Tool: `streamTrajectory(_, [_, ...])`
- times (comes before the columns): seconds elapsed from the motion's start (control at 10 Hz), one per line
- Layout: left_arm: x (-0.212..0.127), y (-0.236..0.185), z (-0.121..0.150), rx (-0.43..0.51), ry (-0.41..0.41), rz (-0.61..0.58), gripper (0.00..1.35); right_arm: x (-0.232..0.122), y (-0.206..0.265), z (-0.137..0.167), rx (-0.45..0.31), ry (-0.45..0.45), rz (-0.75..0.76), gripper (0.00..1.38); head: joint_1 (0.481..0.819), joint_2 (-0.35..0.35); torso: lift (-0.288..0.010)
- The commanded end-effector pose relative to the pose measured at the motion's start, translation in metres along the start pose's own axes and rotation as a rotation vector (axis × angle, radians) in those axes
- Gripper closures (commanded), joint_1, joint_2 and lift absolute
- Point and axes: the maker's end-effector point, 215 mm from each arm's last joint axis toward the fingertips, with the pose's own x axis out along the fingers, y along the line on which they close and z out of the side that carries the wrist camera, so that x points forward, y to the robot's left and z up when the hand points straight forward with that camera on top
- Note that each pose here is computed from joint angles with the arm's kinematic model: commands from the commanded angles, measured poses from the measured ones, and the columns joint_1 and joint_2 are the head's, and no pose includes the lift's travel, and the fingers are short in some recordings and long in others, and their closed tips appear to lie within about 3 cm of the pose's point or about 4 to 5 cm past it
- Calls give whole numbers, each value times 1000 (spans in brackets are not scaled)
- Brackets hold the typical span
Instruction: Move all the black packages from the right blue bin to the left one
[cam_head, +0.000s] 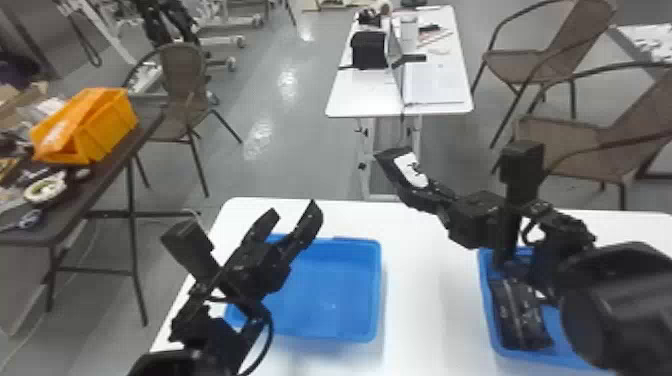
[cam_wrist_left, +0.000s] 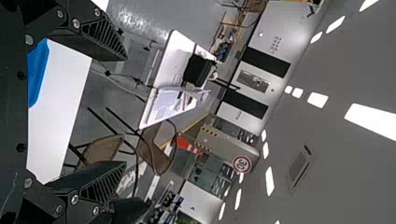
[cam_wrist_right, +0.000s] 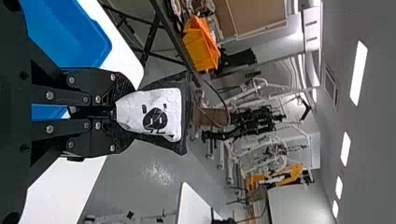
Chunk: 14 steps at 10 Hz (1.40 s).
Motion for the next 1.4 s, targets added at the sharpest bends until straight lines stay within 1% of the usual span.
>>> streamTrajectory(0.0, [13,-11,14,-23,-11,-37,225,18,29,4,-8,7,74,1144,695,208,0])
streamTrajectory(0.1, [20,-17,21,-19,-12,-61,180,28,46,4,6,9,120,1144,695,225,0])
streamTrajectory(0.3, [30,-27,26,-7,1,-96,107,43,78,8,-15,14,196,1144,695,254,0])
streamTrajectory(0.7, [41,-36,27,-32,6,-124,104,53,102,7,-25,32,253,1144,690,282,0])
streamTrajectory(0.9, [48,-39,19,-38,46,-128,111,55,107,3,-11,43,266,1144,691,286,0])
streamTrajectory(1.0, [48,-35,20,-10,48,-113,209,55,106,1,-5,45,265,1144,693,285,0])
streamTrajectory(1.1, [48,-33,16,-11,60,-108,888,55,105,1,-6,47,264,1144,695,286,0])
streamTrajectory(1.2, [46,-32,9,-19,70,-89,1179,56,105,1,-5,45,262,1144,695,287,0])
streamTrajectory(1.3, [45,-37,14,-18,36,-93,1211,56,103,1,-1,43,257,1144,695,288,0])
